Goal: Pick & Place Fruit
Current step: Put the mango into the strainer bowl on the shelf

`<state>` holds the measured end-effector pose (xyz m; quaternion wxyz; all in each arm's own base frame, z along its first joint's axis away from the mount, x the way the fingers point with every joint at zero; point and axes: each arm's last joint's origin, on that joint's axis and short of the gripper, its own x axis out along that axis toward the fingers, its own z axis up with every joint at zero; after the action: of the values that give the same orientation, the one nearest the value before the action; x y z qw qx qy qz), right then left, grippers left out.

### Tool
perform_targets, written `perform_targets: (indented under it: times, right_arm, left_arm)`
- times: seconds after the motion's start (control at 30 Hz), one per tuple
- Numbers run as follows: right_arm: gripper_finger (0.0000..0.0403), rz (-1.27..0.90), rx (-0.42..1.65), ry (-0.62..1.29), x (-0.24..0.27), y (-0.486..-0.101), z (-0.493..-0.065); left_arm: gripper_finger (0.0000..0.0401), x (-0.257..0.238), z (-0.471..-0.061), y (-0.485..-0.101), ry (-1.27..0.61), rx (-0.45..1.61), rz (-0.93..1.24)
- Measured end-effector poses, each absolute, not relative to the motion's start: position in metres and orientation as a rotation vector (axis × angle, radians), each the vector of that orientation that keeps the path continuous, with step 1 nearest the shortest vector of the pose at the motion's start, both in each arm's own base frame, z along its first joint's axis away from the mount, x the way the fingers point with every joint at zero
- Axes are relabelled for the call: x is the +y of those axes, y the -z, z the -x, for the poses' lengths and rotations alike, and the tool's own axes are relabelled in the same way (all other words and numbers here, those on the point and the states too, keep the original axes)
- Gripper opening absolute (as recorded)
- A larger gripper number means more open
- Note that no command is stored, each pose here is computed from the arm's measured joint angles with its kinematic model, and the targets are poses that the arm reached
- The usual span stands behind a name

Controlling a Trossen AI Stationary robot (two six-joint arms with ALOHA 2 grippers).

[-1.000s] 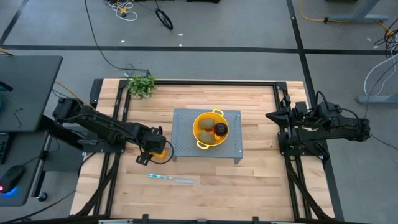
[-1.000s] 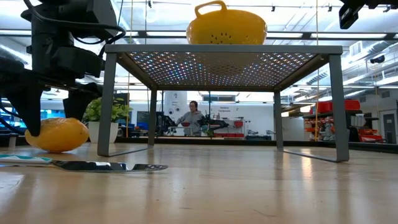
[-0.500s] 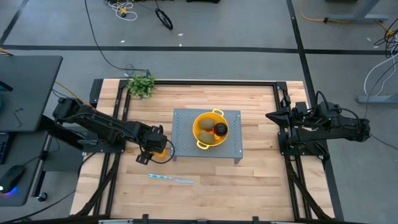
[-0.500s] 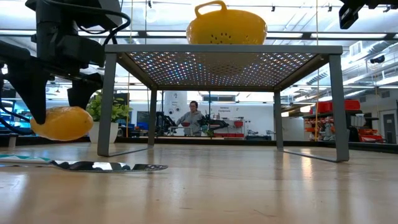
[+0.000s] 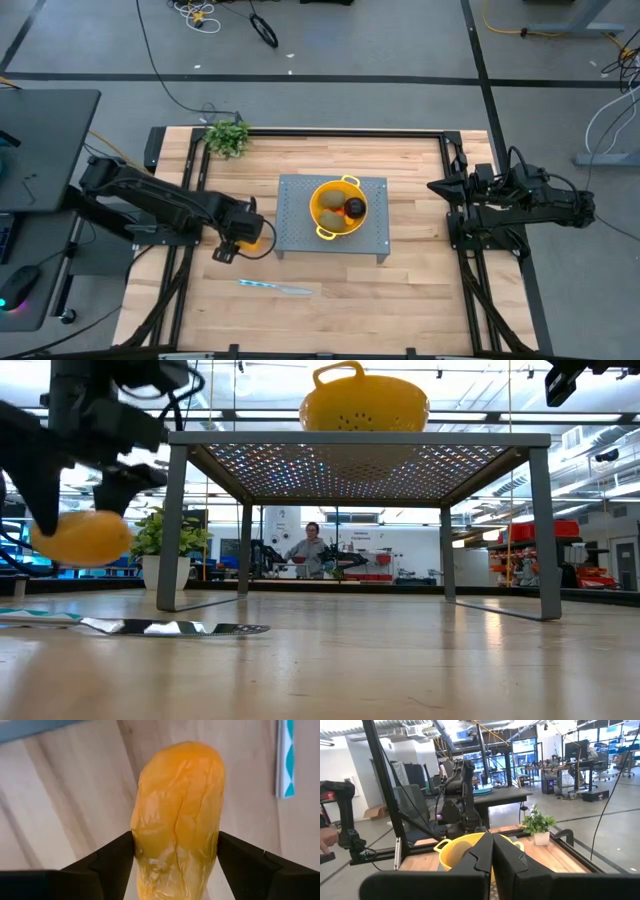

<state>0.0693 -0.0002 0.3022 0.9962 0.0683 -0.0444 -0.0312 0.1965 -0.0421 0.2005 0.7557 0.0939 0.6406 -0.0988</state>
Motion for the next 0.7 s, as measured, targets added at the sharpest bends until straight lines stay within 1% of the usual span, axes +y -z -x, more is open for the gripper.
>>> perform_targets:
  times: [0.2, 0.7]
  right_arm:
    - [0.0015, -0.137, -0.095, 0.062, 0.0, -0.303, -0.069]
    - [0.0015, -0.137, -0.096, 0.061, 0.0, -0.303, -0.069]
  left_arm:
    - [0.0273, -0.041, -0.193, -0.216, 0.193, 1.33, -0.184]
    - [0.0273, -0.04, -0.186, -0.227, 0.13, 1.274, -0.065]
